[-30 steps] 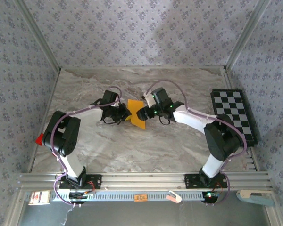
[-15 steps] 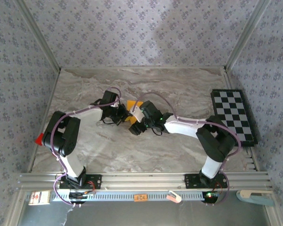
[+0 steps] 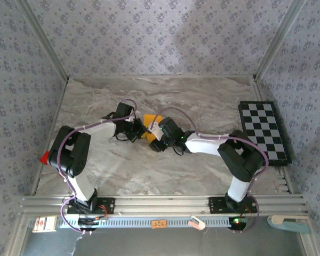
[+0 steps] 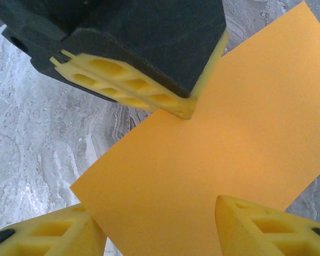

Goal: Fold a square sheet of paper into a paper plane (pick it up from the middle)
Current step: Third fold the triangle at the center of the table.

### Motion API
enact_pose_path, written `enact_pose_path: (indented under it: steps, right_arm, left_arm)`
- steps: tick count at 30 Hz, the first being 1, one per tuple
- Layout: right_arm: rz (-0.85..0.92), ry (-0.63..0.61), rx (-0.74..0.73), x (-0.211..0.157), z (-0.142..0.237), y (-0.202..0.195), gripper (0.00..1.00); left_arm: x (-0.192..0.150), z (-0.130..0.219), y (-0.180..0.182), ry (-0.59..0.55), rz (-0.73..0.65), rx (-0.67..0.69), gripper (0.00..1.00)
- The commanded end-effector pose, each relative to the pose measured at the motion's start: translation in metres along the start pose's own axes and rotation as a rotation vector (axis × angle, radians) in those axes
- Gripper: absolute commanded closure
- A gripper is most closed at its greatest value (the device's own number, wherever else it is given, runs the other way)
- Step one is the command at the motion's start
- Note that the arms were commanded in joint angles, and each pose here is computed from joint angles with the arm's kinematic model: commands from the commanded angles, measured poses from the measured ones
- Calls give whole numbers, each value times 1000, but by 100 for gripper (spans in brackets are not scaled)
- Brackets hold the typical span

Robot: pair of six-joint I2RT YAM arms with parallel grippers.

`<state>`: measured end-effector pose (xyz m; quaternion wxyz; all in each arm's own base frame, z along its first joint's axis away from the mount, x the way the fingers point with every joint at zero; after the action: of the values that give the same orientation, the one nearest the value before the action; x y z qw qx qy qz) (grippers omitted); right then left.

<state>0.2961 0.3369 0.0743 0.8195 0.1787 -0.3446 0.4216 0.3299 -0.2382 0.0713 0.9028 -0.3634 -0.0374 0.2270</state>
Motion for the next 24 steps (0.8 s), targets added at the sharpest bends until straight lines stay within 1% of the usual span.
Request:
enact_pose_path:
  steps: [1, 5, 8, 11, 13, 15, 19, 24]
  right_arm:
    - [17, -44, -29, 11, 9, -5, 48]
    - [13, -64, -38, 16, 12, -7, 56]
    - [11, -62, -20, 16, 10, -5, 60]
    - [9, -51, -1, 15, 8, -2, 61]
    - [8, -44, 8, 15, 7, -1, 65]
    - [7, -44, 13, 15, 6, -1, 66]
    - [11, -47, 27, 18, 7, 2, 67]
    - [13, -40, 33, 17, 6, 2, 63]
  left_arm:
    - [3, 4, -9, -4, -6, -4, 100]
    - [2, 3, -8, -1, -6, -1, 100]
    - [1, 2, -8, 2, -6, 0, 100]
    - [2, 2, -9, 2, -9, -4, 100]
    - [1, 2, -9, 2, -11, -4, 100]
    - [1, 2, -9, 3, -10, -4, 100]
    - [0, 2, -9, 4, -8, -2, 100]
    - [0, 1, -7, 4, -7, 0, 100]
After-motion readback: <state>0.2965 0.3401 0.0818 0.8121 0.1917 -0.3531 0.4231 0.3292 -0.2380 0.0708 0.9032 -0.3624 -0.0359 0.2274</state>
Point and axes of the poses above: each hand's point on the last joint's axis, 136 mm out from that joint toward the fingers, its own z axis back along the fingers, its own y axis along the line the jaws close on, x = y × z, the point moved 1 cm from there along z, back along the fingers, and after that the axes turned 2 degrees about -z, right-handed, at the moved point
